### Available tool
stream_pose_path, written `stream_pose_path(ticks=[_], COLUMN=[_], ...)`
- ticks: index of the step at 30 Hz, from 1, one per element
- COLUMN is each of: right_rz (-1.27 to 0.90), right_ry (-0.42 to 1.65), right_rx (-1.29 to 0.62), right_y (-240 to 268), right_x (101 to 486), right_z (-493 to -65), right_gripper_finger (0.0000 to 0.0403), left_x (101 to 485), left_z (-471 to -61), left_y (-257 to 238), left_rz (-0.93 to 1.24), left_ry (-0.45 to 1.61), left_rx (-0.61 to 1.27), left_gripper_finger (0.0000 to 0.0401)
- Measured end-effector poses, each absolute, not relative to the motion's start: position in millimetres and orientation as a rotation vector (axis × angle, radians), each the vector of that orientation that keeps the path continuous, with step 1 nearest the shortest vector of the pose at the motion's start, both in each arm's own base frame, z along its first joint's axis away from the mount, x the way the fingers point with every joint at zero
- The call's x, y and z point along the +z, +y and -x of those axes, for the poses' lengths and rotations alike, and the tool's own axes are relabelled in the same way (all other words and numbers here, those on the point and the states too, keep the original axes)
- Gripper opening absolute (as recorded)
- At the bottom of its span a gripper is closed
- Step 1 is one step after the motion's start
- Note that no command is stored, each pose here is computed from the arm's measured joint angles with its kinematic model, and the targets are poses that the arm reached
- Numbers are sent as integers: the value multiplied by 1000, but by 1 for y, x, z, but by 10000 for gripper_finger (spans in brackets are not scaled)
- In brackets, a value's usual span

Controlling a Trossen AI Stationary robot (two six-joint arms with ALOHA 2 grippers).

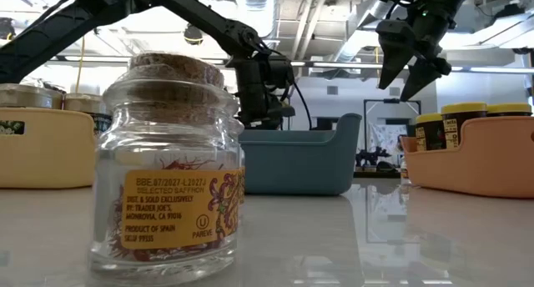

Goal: Sort spices by type
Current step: Put the brown seasoning bottle into the green bin

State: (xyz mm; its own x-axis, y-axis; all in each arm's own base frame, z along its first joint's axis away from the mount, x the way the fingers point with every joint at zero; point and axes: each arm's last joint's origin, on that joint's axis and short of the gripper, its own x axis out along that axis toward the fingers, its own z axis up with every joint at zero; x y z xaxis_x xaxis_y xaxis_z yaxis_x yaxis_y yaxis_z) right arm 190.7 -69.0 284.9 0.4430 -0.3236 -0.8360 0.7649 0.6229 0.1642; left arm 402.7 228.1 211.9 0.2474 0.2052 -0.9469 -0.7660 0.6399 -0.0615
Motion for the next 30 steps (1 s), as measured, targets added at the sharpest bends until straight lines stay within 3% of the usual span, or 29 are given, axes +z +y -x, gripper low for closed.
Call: stream_pose_path(ticks=[9, 22, 30], right_rz=[-569, -528, -523], right_ry=[871, 888, 888], right_rx=[-716, -695, -692], right_y=[-69, -69, -70], right_x=[285, 285, 284], right_z=[-191, -191, -193], right_gripper_finger=[368, 368, 368], left_x=[214, 217, 264], left_z=[-408, -407, -393], left_y=[231, 231, 217], left_rz=[594, 616, 595], left_ry=[1062, 1053, 985], left_rx=[737, 747, 729], left_gripper_finger=[171, 261, 265])
